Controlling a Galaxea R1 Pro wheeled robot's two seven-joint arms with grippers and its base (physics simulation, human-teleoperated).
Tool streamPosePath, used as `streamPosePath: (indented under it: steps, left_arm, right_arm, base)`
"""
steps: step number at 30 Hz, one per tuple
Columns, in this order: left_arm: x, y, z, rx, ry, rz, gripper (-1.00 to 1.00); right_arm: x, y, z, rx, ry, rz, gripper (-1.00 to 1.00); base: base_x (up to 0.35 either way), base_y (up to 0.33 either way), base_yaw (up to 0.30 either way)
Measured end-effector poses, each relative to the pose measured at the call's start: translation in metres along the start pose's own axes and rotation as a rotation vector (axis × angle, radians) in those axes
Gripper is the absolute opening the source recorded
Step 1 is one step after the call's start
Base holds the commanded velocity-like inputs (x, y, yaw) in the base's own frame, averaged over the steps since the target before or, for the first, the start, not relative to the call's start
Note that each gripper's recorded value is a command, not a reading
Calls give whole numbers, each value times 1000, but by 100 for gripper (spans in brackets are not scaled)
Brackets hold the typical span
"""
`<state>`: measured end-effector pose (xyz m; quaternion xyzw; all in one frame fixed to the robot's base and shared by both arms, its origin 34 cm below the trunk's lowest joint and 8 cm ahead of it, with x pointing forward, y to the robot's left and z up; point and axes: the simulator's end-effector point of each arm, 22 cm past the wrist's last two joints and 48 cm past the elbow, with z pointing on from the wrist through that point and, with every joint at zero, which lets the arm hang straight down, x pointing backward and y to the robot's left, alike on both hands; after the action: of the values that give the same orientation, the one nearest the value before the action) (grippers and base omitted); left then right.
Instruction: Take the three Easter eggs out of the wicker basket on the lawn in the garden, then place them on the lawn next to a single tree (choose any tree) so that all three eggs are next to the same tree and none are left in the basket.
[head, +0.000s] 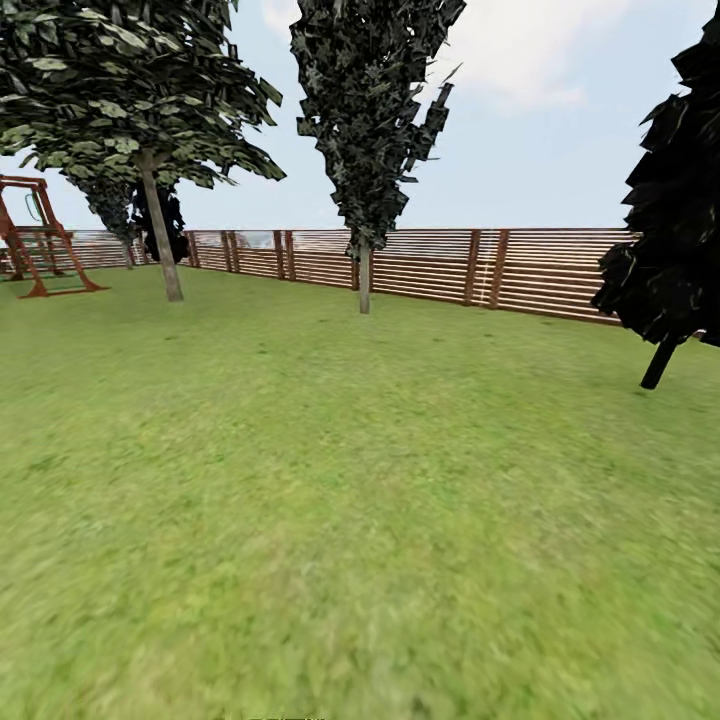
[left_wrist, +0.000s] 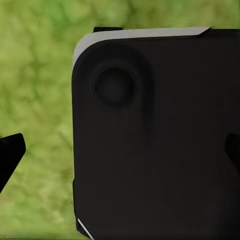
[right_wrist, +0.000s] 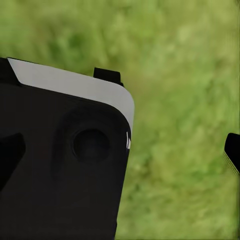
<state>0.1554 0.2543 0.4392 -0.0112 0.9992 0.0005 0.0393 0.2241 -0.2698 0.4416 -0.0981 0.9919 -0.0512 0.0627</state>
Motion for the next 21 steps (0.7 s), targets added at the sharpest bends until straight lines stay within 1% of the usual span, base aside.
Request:
streamPosePath:
  steps: [21]
  left_arm:
    - [0,0,0,0,0,0,100]
  right_arm:
    - [0,0,0,0,0,1,100]
  base:
    - [0,0,300]
